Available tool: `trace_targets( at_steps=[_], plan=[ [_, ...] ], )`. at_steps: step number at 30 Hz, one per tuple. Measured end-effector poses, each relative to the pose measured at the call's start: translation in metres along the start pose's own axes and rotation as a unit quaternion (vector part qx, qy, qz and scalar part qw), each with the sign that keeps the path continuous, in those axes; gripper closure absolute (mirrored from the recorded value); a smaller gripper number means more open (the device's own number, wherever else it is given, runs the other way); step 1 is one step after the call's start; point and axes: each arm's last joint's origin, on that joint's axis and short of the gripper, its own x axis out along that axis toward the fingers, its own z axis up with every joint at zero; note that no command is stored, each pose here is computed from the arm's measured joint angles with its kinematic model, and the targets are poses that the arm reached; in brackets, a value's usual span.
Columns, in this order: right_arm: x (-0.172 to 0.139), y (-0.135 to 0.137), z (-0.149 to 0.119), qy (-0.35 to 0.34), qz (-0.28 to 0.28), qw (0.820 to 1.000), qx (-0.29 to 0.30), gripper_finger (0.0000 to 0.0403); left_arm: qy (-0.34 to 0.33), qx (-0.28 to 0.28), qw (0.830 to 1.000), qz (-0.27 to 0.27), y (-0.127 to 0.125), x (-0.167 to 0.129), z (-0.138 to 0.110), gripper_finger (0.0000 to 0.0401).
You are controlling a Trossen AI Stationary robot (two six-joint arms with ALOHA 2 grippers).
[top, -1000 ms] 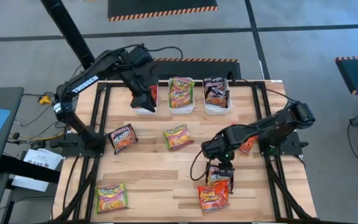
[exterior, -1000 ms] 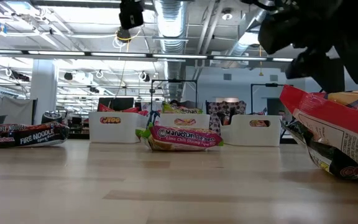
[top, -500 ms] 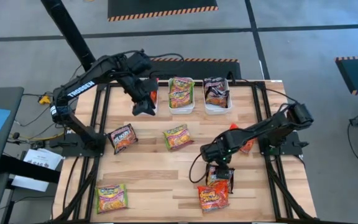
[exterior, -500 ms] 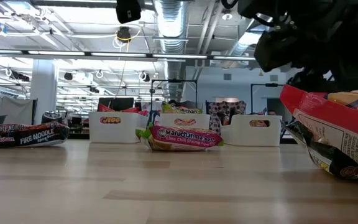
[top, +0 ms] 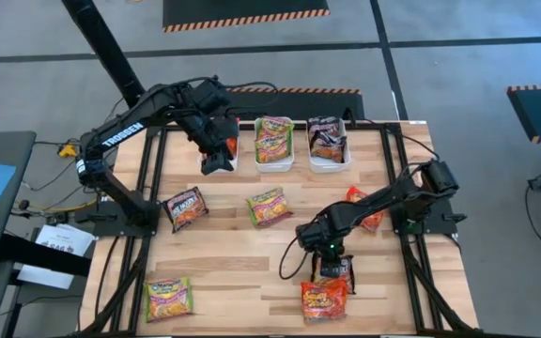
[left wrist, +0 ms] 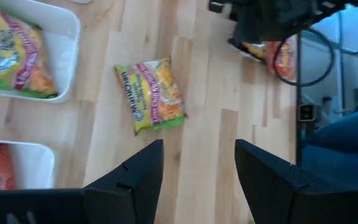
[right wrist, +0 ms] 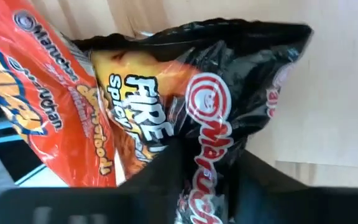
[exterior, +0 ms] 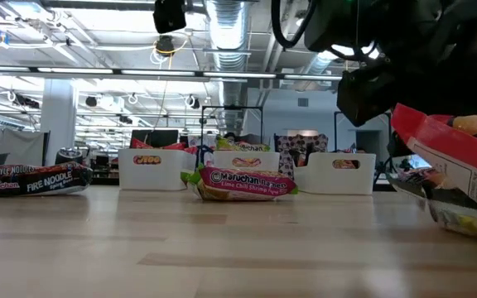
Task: Sort Maruchan noodles
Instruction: Put the right black noodle pack into the right white bin
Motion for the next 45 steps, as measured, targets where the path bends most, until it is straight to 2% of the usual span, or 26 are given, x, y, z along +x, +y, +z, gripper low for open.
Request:
trace_targets(
  at_steps=[4,6,14,20,26,34,39,45],
  plan=[
    [-0.002,0.0,0.0,-0.001,0.005,1.0,0.014,0.0366,0.013,0.007,1.0,0.016,0.001,0.0,-0.002,0.0218],
    [-0.003,-0.001,0.0,-0.004,0.006,1.0,0.017,0.0389,0.019,0.005,1.0,0.023,0.001,0.0,-0.004,0.0218],
    [-0.026,-0.001,0.015,-0.025,-0.005,0.999,0.026,0.0396,0.027,0.016,0.999,0.035,0.002,0.0,-0.005,0.0218],
    [-0.067,-0.011,0.028,-0.046,-0.079,0.996,0.017,0.0398,0.03,0.036,0.997,0.056,0.004,-0.001,-0.005,0.0218],
    [-0.123,-0.04,0.04,-0.071,-0.153,0.985,0.034,0.0399,0.029,0.04,0.996,0.079,0.011,-0.004,-0.005,0.0218],
    [-0.194,-0.088,0.046,-0.123,-0.234,0.962,0.066,0.0398,0.03,0.052,0.993,0.102,0.021,-0.008,-0.006,0.0218],
    [-0.224,-0.118,0.042,-0.138,-0.287,0.944,0.082,0.0398,0.029,0.055,0.992,0.106,0.025,-0.009,-0.006,0.0218],
    [-0.24,-0.151,0.032,-0.117,-0.333,0.931,0.089,0.0398,0.031,0.059,0.991,0.118,0.027,-0.01,-0.007,0.0218]
  ],
)
